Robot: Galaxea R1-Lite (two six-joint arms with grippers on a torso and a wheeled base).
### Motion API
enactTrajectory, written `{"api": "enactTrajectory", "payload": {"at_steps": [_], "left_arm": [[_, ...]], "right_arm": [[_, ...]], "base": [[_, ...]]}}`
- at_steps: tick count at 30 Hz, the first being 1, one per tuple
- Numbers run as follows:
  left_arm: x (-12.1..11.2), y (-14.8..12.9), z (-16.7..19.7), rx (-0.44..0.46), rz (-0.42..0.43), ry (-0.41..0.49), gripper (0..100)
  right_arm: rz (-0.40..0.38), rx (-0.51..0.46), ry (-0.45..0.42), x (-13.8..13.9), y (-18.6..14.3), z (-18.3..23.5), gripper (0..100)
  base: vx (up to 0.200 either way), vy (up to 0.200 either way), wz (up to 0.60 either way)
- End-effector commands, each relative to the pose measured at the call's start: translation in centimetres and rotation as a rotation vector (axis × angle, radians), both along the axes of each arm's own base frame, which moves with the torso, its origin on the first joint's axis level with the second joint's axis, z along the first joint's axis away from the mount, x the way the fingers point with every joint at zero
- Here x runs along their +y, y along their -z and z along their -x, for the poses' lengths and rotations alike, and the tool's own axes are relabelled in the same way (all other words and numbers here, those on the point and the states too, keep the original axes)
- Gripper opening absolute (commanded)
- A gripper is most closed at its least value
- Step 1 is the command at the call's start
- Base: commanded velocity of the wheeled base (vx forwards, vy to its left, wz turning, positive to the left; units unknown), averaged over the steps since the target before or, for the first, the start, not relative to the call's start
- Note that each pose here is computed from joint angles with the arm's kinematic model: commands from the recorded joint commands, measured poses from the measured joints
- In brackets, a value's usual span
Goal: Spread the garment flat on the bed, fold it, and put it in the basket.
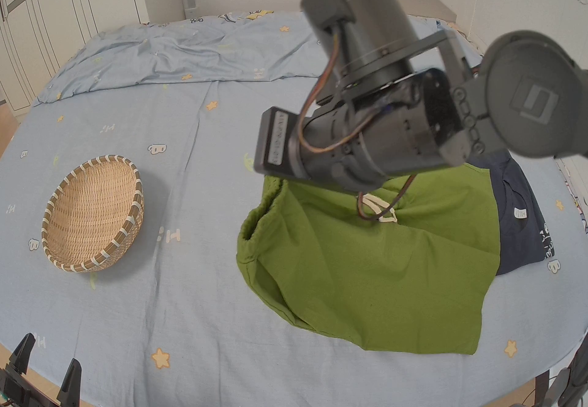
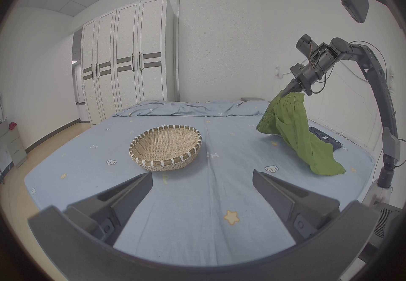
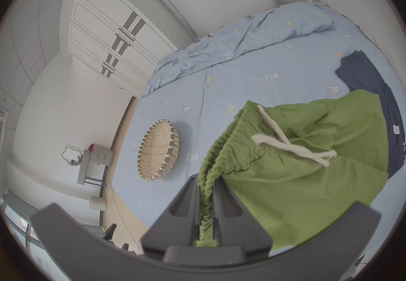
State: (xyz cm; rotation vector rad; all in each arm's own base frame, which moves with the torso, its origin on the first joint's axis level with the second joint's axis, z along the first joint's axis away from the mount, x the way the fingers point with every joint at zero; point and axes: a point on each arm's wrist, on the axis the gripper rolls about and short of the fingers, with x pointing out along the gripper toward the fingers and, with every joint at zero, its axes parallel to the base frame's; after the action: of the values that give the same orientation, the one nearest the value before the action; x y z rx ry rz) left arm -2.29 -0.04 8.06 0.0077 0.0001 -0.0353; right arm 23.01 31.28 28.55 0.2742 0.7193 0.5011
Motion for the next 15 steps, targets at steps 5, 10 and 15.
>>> {"api": "enactTrajectory", "payload": {"at_steps": [5,10,15], "left_arm": [[0.0,0.4,-0.1,0.015,-0.003,0.003,100],[0.0,0.4,-0.1,0.015,-0.005,0.002,100],[0.0,0.4,-0.1,0.012,-0.012,0.006,100]], "right_arm": [[0.067,0.031,-0.028,4.3,4.7,-0.2,0],[0.097,0.044,-0.034,4.6,5.7,-0.4,100],[0.106,0.048,-0.047,4.9,5.9,-0.1,100]], "base": [[0.0,0.0,0.0],[0.0,0.0,0.0],[0.0,0.0,0.0]]}}
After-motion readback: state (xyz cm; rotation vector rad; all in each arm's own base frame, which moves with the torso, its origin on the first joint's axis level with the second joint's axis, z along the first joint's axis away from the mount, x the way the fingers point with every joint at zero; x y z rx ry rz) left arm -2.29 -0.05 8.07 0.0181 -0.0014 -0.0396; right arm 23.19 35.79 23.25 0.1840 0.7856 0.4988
